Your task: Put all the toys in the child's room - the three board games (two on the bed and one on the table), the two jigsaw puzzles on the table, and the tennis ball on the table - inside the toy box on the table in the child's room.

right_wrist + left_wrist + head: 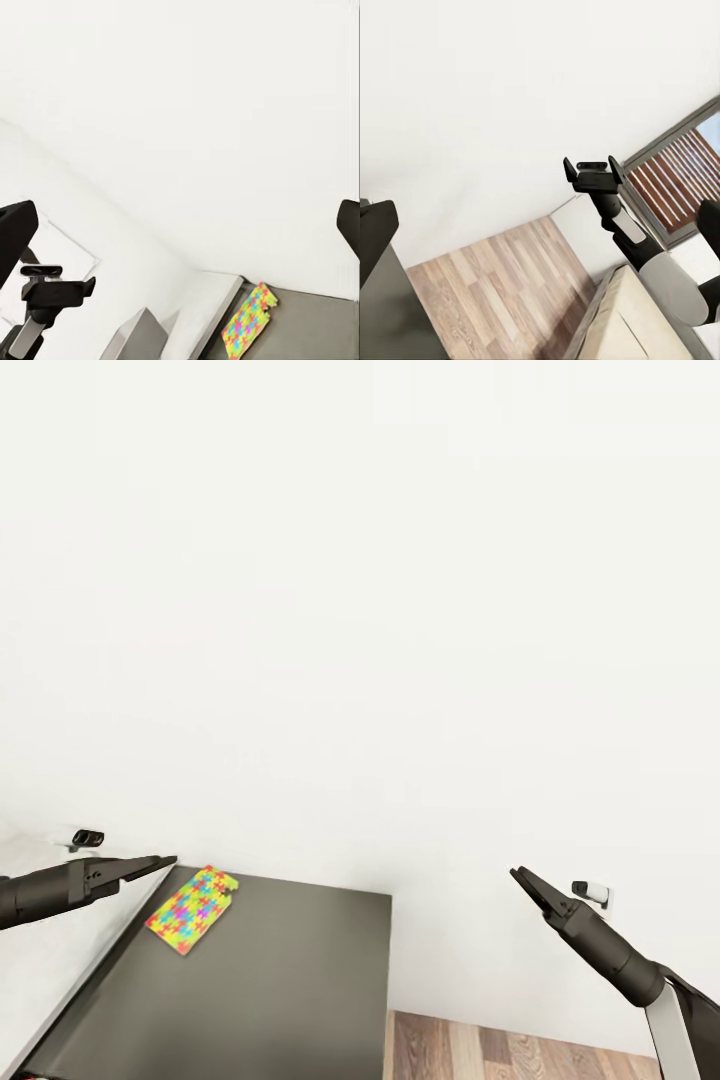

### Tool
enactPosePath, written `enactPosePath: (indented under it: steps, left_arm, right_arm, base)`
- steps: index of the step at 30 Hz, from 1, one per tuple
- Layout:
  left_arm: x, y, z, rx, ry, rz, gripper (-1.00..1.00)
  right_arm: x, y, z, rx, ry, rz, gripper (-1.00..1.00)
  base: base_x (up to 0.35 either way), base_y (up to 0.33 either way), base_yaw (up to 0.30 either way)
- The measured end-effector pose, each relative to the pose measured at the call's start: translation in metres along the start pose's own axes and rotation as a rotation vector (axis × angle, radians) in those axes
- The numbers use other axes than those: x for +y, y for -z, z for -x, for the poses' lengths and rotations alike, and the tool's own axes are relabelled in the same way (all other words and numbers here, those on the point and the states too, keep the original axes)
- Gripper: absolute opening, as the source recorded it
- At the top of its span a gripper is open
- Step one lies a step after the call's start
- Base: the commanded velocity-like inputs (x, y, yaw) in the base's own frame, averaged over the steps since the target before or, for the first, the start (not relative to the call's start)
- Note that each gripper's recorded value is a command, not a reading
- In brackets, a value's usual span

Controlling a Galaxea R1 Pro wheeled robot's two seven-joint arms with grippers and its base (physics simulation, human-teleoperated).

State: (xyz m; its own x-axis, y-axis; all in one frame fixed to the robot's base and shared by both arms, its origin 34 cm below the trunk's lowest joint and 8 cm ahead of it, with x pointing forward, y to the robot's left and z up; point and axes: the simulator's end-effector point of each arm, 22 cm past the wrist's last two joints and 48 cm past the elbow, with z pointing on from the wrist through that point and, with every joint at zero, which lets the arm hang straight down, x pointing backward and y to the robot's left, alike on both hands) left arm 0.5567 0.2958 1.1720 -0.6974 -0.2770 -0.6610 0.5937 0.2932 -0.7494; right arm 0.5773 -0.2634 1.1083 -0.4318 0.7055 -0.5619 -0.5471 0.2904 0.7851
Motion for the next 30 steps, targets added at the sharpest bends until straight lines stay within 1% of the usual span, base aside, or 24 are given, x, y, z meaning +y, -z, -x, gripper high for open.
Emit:
enactPosePath:
  steps: [4,8,18,30]
  left_arm:
    - [0.0,0.0,-0.0001,0.0,0.0,0.0,1.0]
    - [0.0001,-0.0001,0.0,0.0,0.001,-0.001,1.0]
    - [0.0007,0.0001,-0.0001,-0.001,0.002,0.0,1.0]
    - [0.0009,0.0,-0.0002,-0.001,0.003,0.0,1.0]
  right_arm:
    - [0.0002,-0.0002,-0.0001,0.0,0.0,0.001,1.0]
    - [0.0003,-0.0009,-0.0004,-0.001,0.001,0.002,1.0]
    - [0.0003,-0.002,-0.0021,0.0,0.002,0.002,1.0]
    - [0.0002,-0.0023,-0.0022,0.0,0.004,0.002,1.0]
  base:
    - [0.226,0.039,-0.191]
    - [0.15,-0.005,-0.078]
    - [0.084,0.048,-0.012]
    - [0.016,0.025,-0.001]
